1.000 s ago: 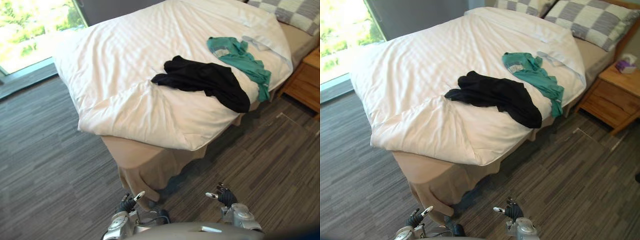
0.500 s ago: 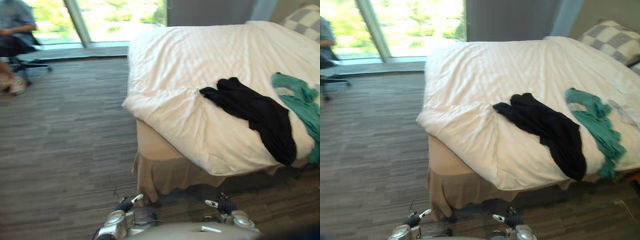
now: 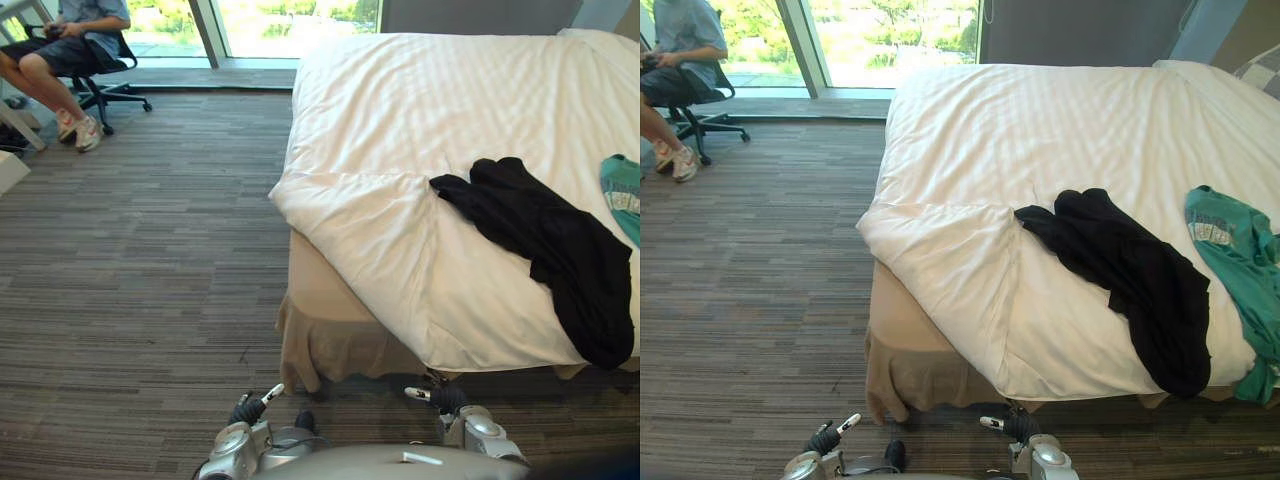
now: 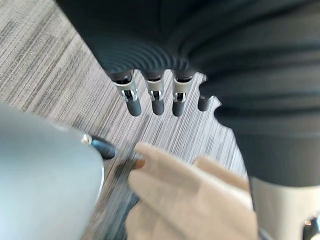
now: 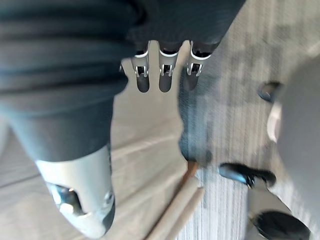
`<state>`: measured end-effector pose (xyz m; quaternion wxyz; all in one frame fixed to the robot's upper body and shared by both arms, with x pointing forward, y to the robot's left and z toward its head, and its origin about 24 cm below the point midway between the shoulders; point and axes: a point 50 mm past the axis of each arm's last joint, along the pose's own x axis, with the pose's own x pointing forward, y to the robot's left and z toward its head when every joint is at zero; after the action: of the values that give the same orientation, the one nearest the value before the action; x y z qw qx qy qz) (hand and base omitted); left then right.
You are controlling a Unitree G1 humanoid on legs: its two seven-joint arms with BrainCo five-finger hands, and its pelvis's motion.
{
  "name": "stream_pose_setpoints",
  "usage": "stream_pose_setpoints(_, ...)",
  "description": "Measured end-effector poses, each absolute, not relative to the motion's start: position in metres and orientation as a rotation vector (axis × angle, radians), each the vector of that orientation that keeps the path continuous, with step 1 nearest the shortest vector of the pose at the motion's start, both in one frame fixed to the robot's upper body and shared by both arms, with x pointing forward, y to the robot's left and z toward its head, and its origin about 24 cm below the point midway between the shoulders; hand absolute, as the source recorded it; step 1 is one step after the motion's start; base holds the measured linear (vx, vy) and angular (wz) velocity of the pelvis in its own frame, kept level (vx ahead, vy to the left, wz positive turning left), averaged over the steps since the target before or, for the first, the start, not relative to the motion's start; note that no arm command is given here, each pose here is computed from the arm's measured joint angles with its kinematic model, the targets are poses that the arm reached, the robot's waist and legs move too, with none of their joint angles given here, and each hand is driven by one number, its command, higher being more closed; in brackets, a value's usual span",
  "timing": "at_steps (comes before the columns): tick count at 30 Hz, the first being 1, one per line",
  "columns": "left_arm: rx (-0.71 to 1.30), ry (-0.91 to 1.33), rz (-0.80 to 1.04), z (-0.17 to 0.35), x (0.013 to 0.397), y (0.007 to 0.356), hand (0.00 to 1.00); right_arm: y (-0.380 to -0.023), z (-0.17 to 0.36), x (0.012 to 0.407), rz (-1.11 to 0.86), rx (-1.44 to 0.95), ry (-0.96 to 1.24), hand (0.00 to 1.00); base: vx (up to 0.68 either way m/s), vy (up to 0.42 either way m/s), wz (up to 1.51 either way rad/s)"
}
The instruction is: Tidy the bed and pick cloth on bed and put in laundry
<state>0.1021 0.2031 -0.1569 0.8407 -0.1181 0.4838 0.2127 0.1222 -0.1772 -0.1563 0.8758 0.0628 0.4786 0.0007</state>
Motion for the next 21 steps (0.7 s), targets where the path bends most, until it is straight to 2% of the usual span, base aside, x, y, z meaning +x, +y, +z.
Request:
stream_pose_setpoints(6, -0.369, 1.028, 0.594, -0.161, 0.085, 0.205, 0.0, -0.191, -0.161, 0.103, -0.169, 0.239, 1.038, 0.0, -0.1, 0.019, 0.2)
stream_pose_setpoints(11, -0.592, 0.903, 0.828, -0.159, 0.076, 0.216, 0.0, -0.198, -0.163, 0.089, -0.278, 0.336, 1.061, 0.0, -0.03, 0.015, 0.1)
stream_pose_setpoints(15, -0.495, 0.688, 0.982, -0.137, 0.096, 0.247, 0.0, -0.204, -0.165, 0.08, -0.319, 0.374, 1.086, 0.0, 0.05, 0.014, 0.11)
stream_pose_setpoints(17, -0.439, 0.573, 0.993, -0.121, 0.113, 0.26, 0.0, -0.205, -0.164, 0.082, -0.333, 0.4, 1.079, 0.0, 0.1, 0.005, 0.12)
stream_pose_setpoints(21, -0.173, 0.212, 0.923, -0.053, 0.174, 0.294, 0.0, -0.209, -0.161, 0.093, -0.329, 0.42, 1.062, 0.0, 0.07, -0.013, 0.12)
